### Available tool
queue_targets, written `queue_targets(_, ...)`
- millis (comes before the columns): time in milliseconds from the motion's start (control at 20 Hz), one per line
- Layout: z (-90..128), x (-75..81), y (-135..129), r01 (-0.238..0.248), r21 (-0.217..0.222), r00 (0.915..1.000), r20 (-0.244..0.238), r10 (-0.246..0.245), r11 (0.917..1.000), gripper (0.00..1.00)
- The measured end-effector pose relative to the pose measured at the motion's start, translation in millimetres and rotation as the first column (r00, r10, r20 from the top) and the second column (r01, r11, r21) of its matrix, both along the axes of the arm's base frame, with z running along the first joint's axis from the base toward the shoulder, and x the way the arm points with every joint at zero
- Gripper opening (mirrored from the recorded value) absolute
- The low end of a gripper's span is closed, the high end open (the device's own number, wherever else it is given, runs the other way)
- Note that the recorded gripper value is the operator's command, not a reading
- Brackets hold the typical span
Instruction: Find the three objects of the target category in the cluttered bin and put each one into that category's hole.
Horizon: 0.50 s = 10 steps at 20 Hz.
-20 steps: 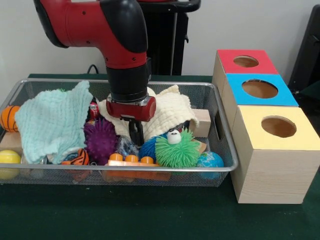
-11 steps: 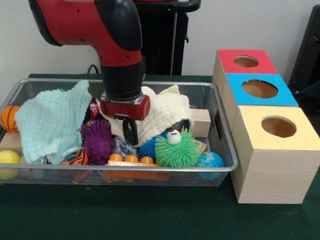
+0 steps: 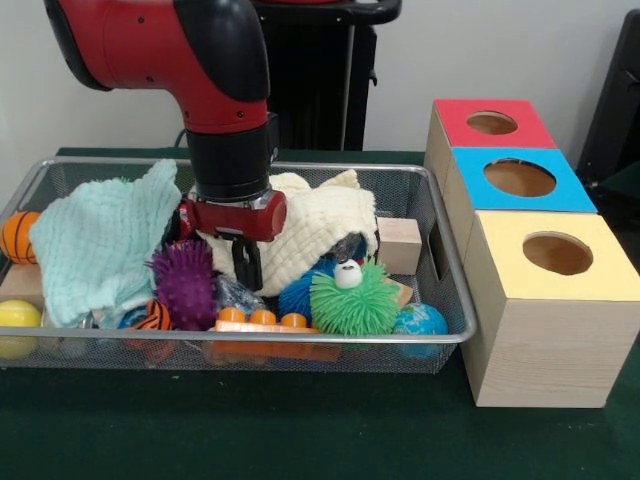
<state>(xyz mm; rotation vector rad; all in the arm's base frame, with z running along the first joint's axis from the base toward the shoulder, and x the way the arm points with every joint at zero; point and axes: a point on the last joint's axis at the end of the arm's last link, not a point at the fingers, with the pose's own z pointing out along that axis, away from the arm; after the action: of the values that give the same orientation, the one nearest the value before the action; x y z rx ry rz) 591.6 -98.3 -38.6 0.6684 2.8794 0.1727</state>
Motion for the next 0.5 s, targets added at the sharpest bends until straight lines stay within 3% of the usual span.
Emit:
queue_targets(50,-0.5,0.4,-0.1,0.000,0.000,1.0000,0.000,0.000,1.0000,1.00)
queue_targets(500,1.3,9.6,-0.3,-0.005,-0.009,0.9999,0.015,0.005,0.9999,1.00)
